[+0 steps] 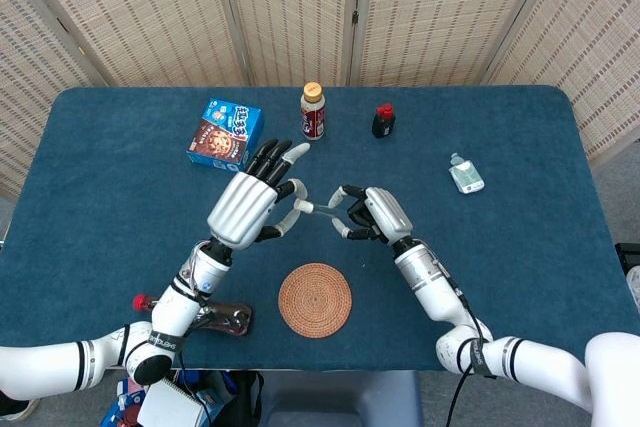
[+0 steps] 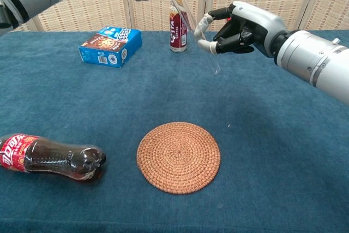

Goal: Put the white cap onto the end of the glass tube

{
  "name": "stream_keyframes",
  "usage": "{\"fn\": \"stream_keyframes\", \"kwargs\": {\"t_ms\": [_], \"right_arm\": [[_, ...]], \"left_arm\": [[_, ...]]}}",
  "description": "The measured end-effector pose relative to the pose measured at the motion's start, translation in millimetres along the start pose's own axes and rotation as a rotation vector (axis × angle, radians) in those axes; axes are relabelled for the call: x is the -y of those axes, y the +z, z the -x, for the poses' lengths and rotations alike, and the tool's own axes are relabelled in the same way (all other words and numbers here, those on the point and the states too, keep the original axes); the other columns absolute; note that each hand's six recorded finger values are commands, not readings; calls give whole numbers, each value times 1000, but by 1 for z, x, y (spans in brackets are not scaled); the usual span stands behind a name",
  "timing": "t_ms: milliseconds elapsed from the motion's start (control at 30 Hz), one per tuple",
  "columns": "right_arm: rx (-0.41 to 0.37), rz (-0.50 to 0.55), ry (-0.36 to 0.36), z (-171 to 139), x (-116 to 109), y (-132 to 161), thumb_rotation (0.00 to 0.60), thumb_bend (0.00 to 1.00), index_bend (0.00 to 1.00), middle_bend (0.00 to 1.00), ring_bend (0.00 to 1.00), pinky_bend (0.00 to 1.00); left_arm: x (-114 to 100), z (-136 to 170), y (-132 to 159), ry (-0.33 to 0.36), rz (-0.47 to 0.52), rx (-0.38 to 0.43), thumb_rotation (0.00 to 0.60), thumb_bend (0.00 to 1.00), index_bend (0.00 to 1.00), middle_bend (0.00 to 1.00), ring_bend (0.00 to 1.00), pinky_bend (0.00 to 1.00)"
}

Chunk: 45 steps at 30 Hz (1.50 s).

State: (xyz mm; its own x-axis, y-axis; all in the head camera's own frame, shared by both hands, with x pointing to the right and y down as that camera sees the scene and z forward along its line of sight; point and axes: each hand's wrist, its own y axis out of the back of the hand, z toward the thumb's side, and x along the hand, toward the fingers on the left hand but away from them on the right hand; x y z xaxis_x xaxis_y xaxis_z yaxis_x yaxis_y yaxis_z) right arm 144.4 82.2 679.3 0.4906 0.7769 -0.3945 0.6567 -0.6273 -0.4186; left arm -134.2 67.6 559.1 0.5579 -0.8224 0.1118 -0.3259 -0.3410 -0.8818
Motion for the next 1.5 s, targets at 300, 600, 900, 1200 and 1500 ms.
{"fn": "stream_keyframes", "kwargs": {"t_ms": [300, 600, 900, 1200, 1500], "right_arm": [[8, 7, 4, 0, 1, -1, 600, 543, 886, 1000, 1000, 1000], [11, 27, -2, 3, 6, 2, 600, 548, 891, 1000, 1000, 1000], [28, 41, -13, 4, 7, 1, 600, 559, 895, 1000, 1000, 1000], [53, 54, -31, 5, 8, -1, 600, 576, 895, 1000, 1000, 1000], [72, 61, -39, 7, 9, 0, 600, 583, 895, 1000, 1000, 1000]], "left_arm": [[3, 0, 1, 6, -45, 15, 600, 465, 541, 77, 0, 0], [9, 0, 1, 20, -117, 26, 600, 465, 546, 77, 0, 0], [13, 1, -1, 23, -170, 23, 600, 465, 554, 77, 0, 0], [15, 2, -4, 23, -232, 24, 600, 465, 565, 77, 0, 0], [12, 3, -5, 51, -303, 32, 600, 465, 575, 77, 0, 0]]}}
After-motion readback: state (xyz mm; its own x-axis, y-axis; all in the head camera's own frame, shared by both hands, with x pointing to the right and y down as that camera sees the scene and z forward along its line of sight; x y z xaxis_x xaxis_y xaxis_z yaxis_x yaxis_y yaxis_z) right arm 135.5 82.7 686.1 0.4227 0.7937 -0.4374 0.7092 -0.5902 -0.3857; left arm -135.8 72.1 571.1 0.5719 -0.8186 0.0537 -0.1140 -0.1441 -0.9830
